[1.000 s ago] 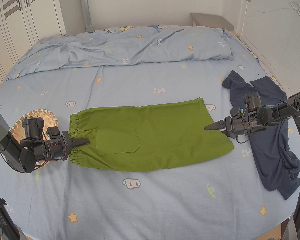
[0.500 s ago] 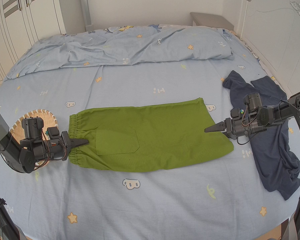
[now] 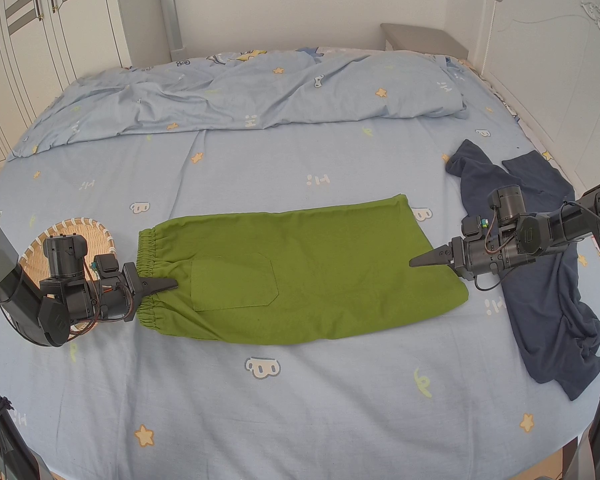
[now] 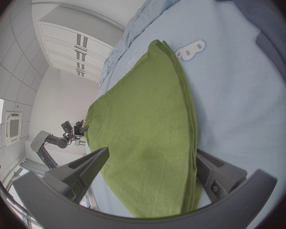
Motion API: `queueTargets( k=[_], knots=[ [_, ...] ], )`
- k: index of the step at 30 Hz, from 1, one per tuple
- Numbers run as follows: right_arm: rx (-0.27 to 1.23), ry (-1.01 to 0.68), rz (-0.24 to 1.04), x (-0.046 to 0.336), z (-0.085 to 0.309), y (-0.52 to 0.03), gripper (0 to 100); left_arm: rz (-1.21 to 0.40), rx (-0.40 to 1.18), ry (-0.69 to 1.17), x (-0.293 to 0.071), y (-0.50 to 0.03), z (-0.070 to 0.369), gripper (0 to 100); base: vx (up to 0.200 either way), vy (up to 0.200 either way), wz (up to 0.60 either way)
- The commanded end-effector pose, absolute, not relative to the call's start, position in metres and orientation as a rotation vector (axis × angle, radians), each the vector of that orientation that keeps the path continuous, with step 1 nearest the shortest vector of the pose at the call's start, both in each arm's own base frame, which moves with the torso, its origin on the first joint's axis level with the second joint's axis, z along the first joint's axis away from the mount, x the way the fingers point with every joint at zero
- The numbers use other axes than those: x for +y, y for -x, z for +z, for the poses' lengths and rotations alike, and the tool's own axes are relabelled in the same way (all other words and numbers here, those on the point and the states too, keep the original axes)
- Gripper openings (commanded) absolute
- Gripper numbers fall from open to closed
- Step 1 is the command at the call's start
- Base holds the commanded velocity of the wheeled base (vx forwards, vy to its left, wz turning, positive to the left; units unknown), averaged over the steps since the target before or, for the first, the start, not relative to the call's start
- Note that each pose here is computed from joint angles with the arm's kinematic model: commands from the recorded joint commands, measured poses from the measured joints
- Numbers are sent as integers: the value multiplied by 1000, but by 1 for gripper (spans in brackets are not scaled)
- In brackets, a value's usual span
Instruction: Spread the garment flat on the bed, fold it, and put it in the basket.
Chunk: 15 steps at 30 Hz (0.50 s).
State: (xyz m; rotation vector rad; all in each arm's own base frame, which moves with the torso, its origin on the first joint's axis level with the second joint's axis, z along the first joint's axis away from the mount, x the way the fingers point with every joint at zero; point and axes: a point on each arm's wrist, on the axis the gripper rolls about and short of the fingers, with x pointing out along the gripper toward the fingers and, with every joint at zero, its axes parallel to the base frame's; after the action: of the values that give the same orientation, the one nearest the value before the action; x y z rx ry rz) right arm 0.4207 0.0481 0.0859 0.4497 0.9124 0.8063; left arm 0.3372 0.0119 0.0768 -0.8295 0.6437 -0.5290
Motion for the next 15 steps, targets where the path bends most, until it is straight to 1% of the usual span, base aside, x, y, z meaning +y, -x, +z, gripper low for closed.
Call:
queueTargets(
  k=[1, 11, 15],
  knots=[
    [871, -433, 816, 48, 102, -417, 0, -529, 640, 828, 12, -337, 78, 0, 0, 0, 0],
    [864, -385, 783, 59, 112, -409, 0, -529, 640, 828, 12, -337, 77, 0, 0, 0, 0],
    [859, -386, 776, 57, 114, -410, 0, -529, 641, 829, 12, -337, 77, 0, 0, 0, 0]
  ],
)
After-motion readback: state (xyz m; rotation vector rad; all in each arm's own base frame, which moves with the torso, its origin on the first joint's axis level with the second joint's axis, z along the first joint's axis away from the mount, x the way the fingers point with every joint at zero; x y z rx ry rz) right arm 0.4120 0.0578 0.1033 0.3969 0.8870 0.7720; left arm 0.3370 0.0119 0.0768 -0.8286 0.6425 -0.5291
